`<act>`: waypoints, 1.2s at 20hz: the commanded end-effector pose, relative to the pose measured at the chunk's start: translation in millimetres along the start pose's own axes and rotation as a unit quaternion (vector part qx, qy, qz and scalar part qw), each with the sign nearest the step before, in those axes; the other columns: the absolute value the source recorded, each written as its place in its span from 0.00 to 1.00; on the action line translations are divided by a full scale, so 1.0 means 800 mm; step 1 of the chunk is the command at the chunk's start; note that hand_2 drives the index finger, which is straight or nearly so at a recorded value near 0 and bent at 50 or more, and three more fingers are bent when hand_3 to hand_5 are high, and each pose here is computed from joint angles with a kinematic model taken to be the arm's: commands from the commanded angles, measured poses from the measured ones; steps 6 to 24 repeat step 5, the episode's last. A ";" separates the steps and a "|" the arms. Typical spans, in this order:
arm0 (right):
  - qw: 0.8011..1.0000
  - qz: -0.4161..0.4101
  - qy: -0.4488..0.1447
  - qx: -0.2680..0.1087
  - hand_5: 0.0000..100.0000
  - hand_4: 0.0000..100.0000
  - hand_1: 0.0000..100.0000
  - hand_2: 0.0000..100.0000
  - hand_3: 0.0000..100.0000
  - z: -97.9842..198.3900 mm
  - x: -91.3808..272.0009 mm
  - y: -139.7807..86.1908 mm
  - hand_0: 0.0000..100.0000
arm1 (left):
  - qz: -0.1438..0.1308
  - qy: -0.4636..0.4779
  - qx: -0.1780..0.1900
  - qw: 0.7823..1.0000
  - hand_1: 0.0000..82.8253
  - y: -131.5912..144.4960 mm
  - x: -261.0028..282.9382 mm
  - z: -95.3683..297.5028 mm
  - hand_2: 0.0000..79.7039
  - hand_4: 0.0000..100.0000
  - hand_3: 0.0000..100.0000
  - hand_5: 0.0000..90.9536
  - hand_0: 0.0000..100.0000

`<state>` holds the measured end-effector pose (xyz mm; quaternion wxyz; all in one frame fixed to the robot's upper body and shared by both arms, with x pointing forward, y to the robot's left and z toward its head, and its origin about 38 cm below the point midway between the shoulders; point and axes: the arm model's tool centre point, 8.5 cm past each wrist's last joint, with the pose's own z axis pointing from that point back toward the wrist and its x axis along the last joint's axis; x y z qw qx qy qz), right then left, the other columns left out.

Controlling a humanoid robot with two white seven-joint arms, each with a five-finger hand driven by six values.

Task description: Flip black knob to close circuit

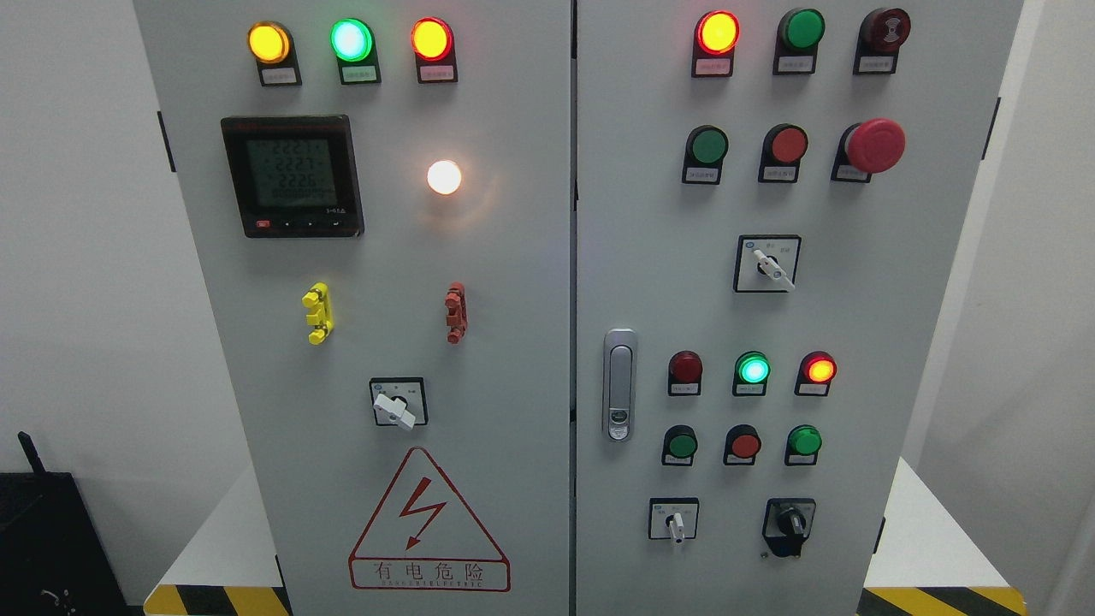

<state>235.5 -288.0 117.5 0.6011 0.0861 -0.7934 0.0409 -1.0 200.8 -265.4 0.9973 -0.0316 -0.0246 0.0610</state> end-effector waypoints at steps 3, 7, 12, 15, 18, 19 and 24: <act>1.000 -0.012 -0.007 -0.006 0.00 0.00 0.00 0.00 0.00 0.011 0.007 -0.004 0.00 | 0.001 0.000 0.000 1.000 0.67 0.000 0.000 0.000 0.00 0.00 0.00 0.00 0.12; 1.000 -0.013 -0.004 -0.005 0.00 0.00 0.00 0.00 0.00 0.013 0.006 -0.004 0.00 | 0.001 -0.001 0.000 1.000 0.67 0.000 0.001 0.000 0.00 0.00 0.00 0.00 0.12; 1.000 -0.013 -0.004 -0.005 0.00 0.00 0.00 0.00 0.00 0.013 0.006 -0.004 0.00 | 0.001 -0.001 0.000 1.000 0.67 0.000 0.001 0.000 0.00 0.00 0.00 0.00 0.12; 1.000 -0.013 -0.004 -0.005 0.00 0.00 0.00 0.00 0.00 0.013 0.006 -0.004 0.00 | 0.001 -0.001 0.000 1.000 0.67 0.000 0.001 0.000 0.00 0.00 0.00 0.00 0.12; 1.000 -0.013 -0.004 -0.005 0.00 0.00 0.00 0.00 0.00 0.013 0.006 -0.004 0.00 | 0.001 -0.001 0.000 1.000 0.67 0.000 0.001 0.000 0.00 0.00 0.00 0.00 0.12; 1.000 -0.013 -0.004 -0.005 0.00 0.00 0.00 0.00 0.00 0.013 0.006 -0.004 0.00 | 0.001 -0.001 0.000 1.000 0.67 0.000 0.001 0.000 0.00 0.00 0.00 0.00 0.12; 1.000 -0.013 -0.004 -0.005 0.00 0.00 0.00 0.00 0.00 0.013 0.006 -0.004 0.00 | 0.001 -0.001 0.000 1.000 0.67 0.000 0.001 0.000 0.00 0.00 0.00 0.00 0.12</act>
